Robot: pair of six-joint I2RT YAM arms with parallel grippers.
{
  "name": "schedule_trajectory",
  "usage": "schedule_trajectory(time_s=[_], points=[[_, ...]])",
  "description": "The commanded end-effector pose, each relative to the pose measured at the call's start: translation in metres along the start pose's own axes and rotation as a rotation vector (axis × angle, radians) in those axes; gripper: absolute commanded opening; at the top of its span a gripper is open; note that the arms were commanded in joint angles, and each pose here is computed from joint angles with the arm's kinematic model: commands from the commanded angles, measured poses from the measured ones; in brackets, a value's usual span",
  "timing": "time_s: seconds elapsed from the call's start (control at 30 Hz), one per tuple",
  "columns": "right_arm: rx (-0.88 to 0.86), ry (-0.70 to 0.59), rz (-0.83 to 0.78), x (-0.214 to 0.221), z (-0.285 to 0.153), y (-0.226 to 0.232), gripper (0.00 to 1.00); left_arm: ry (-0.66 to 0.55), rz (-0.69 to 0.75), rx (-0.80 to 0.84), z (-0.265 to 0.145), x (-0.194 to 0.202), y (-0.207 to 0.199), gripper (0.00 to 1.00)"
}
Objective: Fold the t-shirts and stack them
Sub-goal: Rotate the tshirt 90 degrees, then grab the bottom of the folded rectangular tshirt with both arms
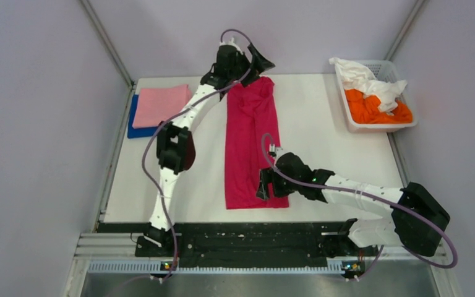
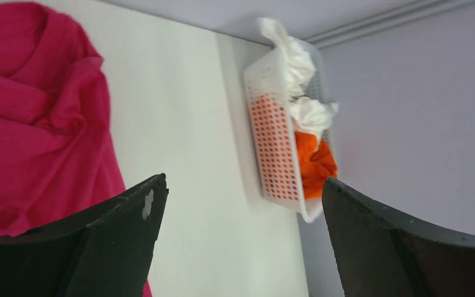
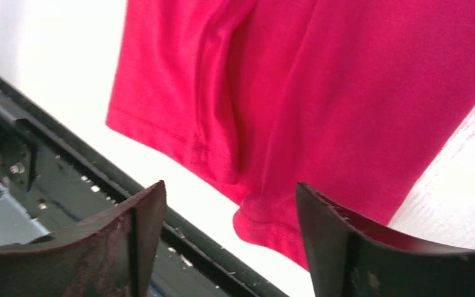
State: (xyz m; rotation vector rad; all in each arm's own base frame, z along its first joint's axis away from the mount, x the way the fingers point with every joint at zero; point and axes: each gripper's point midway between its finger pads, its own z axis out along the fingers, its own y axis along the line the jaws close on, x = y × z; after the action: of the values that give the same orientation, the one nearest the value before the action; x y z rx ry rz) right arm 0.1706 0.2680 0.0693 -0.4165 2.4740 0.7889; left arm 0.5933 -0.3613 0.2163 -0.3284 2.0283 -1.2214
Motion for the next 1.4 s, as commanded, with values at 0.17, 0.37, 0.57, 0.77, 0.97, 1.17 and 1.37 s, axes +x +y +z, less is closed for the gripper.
schedule_trajectory(time_s=[0.17, 0.37, 0.57, 0.77, 0.97, 1.17, 1.37], points=[[0.146, 0.028, 0.007, 0.000, 0.023, -0.014, 0.55, -0.015, 0.328, -0.137, -0.205, 0.018, -0.055, 0.99], [0.152, 0.013, 0.004, -0.005, 0.030, -0.005, 0.13, -0.002, 0.274, -0.255, -0.293, 0.100, 0.027, 0.99], [0.158, 0.008, -0.026, -0.008, 0.012, 0.009, 0.00, 0.106, 0.176, -0.392, -0.346, 0.171, 0.091, 0.99], [0.174, 0.051, -0.056, -0.001, 0.001, 0.016, 0.03, 0.243, 0.186, -0.429, -0.362, 0.223, 0.109, 0.99], [0.143, 0.045, -0.059, -0.001, 0.016, 0.023, 0.03, 0.410, 0.172, -0.506, -0.368, 0.261, 0.125, 0.96], [0.090, 0.035, -0.040, 0.004, 0.047, 0.029, 0.12, 0.471, 0.154, -0.595, -0.377, 0.280, 0.151, 0.94], [0.089, 0.025, -0.033, -0.001, 0.036, 0.032, 0.77, 0.507, 0.130, -0.577, -0.382, 0.294, 0.153, 0.94]])
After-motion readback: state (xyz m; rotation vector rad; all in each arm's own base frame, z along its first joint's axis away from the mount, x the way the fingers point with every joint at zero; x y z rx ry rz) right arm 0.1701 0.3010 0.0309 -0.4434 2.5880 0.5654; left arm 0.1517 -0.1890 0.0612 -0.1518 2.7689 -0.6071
